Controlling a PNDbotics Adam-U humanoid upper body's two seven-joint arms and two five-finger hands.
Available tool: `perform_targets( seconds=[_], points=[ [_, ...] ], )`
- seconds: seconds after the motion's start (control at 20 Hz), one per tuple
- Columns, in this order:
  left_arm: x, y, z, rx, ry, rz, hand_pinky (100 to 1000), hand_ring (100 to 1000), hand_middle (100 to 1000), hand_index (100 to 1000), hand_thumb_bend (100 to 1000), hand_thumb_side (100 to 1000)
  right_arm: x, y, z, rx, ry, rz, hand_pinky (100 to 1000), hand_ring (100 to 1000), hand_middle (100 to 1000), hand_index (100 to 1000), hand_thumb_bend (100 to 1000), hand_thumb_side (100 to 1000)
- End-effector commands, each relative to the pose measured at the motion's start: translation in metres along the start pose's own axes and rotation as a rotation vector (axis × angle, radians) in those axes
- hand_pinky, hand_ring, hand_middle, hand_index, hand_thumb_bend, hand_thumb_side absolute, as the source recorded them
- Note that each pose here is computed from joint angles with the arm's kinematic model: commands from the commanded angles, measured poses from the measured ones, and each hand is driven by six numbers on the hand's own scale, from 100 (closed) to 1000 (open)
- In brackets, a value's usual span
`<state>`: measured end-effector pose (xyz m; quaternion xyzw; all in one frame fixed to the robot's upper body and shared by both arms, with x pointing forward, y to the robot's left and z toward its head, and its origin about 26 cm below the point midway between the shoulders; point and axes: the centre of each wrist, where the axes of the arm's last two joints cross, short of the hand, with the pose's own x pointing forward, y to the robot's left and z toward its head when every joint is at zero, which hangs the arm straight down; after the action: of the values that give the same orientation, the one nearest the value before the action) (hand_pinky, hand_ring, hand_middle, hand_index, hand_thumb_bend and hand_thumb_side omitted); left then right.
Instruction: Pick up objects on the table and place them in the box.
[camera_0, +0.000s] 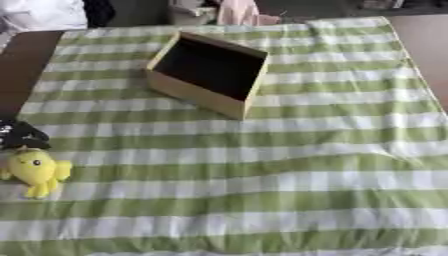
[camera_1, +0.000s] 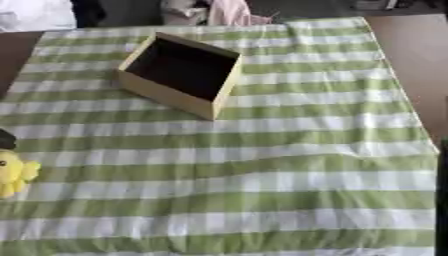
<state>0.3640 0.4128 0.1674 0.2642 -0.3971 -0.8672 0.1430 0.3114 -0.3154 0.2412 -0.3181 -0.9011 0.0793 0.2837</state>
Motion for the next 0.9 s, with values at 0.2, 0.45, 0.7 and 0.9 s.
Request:
perform_targets(
  seconds=[0.2, 0.45, 0.7, 0.9],
  points=[
    [-0.011, 0.005, 0.002, 0.020, -0.004, -0.023, 773, 865, 880, 971, 529, 194, 0.004, -0.005, -0.004, -0.009, -0.015, -0.002, 638, 708, 744, 761, 100, 766],
    [-0.017, 0.004, 0.004, 0.098, 0.039, 0.004, 771, 865, 880, 974, 472, 189, 0.003, -0.004, -0.003, -0.006, -0.006, -0.009, 635, 706, 743, 761, 100, 769],
    [-0.020, 0.000, 0.000, 0.063, 0.045, 0.038, 778, 870, 886, 977, 449, 264, 0.002, -0.003, -0.002, 0.000, -0.002, -0.015, 634, 704, 743, 761, 100, 770],
    [-0.021, -0.008, -0.009, -0.012, 0.028, 0.077, 777, 866, 873, 964, 379, 370, 0.002, -0.003, -0.002, -0.001, 0.000, -0.018, 633, 704, 743, 761, 100, 770]
  ],
)
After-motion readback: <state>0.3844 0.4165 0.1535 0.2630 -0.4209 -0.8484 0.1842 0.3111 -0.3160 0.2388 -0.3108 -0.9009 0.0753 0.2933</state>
